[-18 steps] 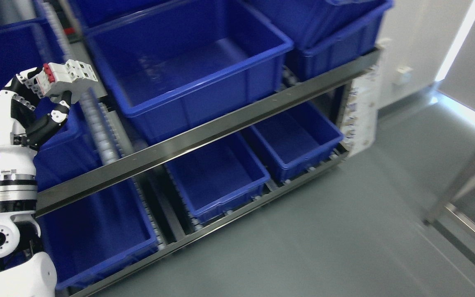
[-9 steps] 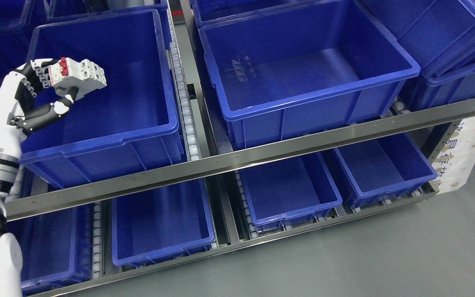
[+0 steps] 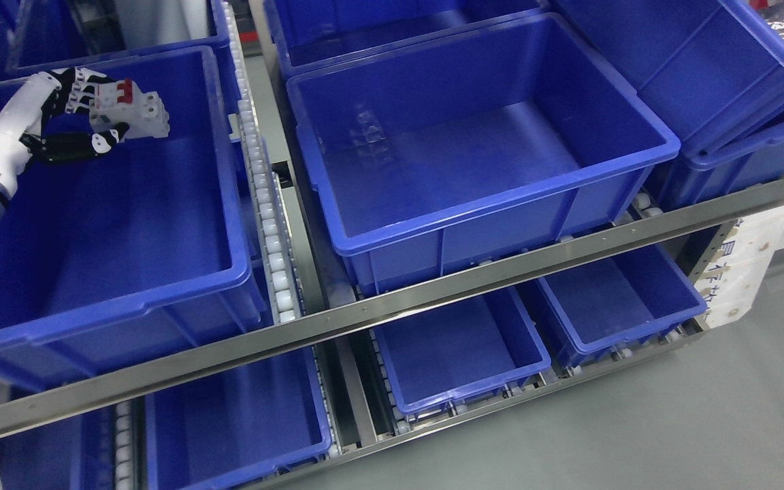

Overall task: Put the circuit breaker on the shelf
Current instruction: 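Lower the left hand into the blue bin nearest it and release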

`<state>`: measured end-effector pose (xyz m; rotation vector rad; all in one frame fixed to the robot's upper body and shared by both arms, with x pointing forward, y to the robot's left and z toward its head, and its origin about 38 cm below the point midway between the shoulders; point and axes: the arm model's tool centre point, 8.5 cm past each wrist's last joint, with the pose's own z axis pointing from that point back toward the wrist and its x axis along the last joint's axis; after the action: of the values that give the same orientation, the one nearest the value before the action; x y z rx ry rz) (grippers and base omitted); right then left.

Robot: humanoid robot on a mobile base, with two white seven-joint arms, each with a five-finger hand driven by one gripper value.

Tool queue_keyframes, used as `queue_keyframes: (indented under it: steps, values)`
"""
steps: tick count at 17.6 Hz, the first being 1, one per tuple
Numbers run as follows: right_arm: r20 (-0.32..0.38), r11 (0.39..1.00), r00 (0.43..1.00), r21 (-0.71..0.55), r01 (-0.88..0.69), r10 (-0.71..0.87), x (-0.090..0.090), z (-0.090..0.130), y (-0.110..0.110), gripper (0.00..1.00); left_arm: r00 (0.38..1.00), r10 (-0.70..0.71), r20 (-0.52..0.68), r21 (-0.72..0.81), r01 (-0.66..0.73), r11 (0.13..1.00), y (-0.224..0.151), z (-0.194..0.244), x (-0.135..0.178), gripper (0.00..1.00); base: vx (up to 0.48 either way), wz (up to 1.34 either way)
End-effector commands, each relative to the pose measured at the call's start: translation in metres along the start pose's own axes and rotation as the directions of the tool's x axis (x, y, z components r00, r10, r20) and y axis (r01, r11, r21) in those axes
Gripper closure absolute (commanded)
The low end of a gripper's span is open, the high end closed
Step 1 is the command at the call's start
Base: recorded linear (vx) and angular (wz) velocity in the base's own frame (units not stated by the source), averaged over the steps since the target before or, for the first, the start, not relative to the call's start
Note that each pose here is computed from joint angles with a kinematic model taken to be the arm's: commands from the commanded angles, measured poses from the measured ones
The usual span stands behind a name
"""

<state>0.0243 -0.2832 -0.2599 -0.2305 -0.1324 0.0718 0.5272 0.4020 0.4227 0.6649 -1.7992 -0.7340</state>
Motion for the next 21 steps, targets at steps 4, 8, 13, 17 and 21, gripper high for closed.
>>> queue_keyframes:
  steps: [4,8,13,17,21]
  values:
    - [-0.053,0.999,0.998,-0.012,-0.031,0.03,-0.006,-0.001,-0.01,0.0,0.928,-0.175,-0.328,-0.194,0.115,0.974,-0.01,0.016,-0.102,0.89,0.118,-0.18]
    - [-0.053,0.999,0.998,-0.012,-0.031,0.03,-0.006,-0.001,-0.01,0.0,0.909,-0.204,-0.363,-0.224,0.128,0.966,-0.012,0.026,-0.116,0.88,0.053,-0.11]
    - [-0.053,0.999,0.998,-0.012,-0.031,0.03,-0.006,-0.001,-0.01,0.0,0.907,-0.206,-0.367,-0.234,0.124,0.964,-0.015,0.025,-0.117,0.7,0.015,-0.01]
    - [-0.053,0.999,0.998,-0.012,-0.031,0.03,-0.006,-0.001,-0.01,0.0,0.906,-0.198,-0.374,-0.231,0.116,0.966,-0.019,0.023,-0.118,0.44,0.007,-0.02]
    - [-0.053,0.999,0.998,-0.012,-0.031,0.03,-0.006,-0.001,-0.01,0.0,0.91,-0.195,-0.365,-0.223,0.118,0.968,-0.017,0.021,-0.116,0.26,0.008,-0.01]
